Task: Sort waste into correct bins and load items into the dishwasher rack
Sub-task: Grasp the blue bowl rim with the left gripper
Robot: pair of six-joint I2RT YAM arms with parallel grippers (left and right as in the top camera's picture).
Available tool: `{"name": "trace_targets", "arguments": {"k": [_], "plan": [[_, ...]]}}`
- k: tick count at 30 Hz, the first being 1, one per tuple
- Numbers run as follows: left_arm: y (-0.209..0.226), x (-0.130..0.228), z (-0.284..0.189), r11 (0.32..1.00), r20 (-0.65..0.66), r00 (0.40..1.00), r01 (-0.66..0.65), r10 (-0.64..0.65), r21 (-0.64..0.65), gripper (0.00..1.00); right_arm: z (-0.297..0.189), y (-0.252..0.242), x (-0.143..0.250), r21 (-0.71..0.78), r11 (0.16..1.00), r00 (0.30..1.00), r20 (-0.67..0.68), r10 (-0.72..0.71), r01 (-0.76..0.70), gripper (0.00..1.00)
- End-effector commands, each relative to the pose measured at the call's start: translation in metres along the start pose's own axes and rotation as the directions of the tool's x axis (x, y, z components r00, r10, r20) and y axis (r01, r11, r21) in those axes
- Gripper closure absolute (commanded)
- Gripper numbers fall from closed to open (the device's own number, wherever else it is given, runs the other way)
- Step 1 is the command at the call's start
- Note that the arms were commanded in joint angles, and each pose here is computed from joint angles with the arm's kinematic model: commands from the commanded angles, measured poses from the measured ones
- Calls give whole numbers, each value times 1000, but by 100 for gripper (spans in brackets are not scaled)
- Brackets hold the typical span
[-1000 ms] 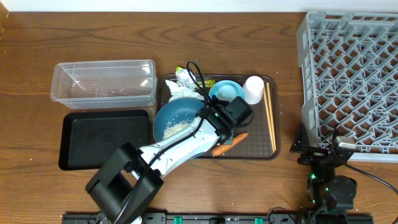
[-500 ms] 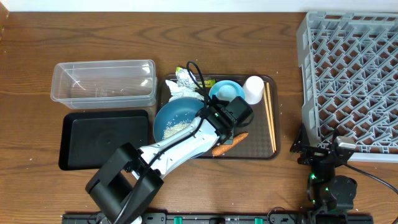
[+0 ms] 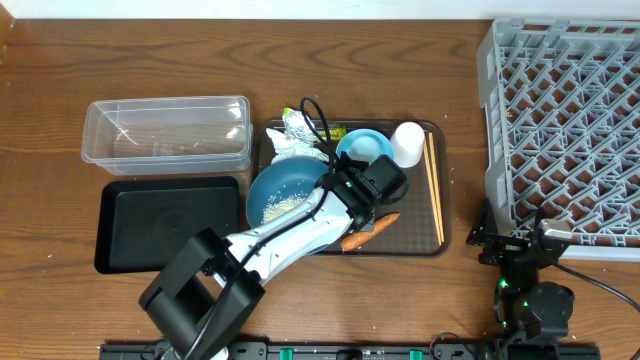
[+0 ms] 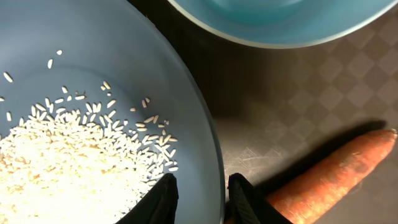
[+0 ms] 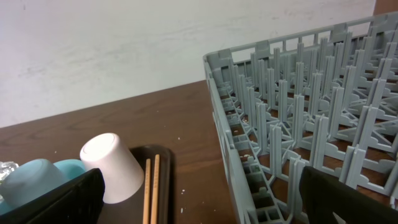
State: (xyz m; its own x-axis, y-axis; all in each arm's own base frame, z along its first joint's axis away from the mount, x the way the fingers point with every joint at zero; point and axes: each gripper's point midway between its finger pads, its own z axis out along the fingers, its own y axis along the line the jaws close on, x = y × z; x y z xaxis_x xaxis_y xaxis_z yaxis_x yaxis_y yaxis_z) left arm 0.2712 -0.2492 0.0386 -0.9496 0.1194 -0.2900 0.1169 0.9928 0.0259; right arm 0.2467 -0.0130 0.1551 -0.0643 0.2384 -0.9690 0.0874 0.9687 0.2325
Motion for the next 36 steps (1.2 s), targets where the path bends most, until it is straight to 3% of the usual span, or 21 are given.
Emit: {"name": "trace_targets", "arguments": {"k": [1,11,18,36], "plan": [[5,4,10,999,-11,1000,-4,4,-35,69,0,3,1,-12,1000,1000,-4,-14,14,1],[6,10,24,998,-41,999,-14,12,-59,69,0,3,2,-12,1000,1000,-4,-14,14,1],[6,10,24,998,-40,999,-14,12,-59,93,0,3,2,-12,1000,1000,-4,-14,14,1],[20,-2,-12,994,8,998,-55,56,-94,94,0,3,2,-12,1000,1000,-4,-14,14,1]]}}
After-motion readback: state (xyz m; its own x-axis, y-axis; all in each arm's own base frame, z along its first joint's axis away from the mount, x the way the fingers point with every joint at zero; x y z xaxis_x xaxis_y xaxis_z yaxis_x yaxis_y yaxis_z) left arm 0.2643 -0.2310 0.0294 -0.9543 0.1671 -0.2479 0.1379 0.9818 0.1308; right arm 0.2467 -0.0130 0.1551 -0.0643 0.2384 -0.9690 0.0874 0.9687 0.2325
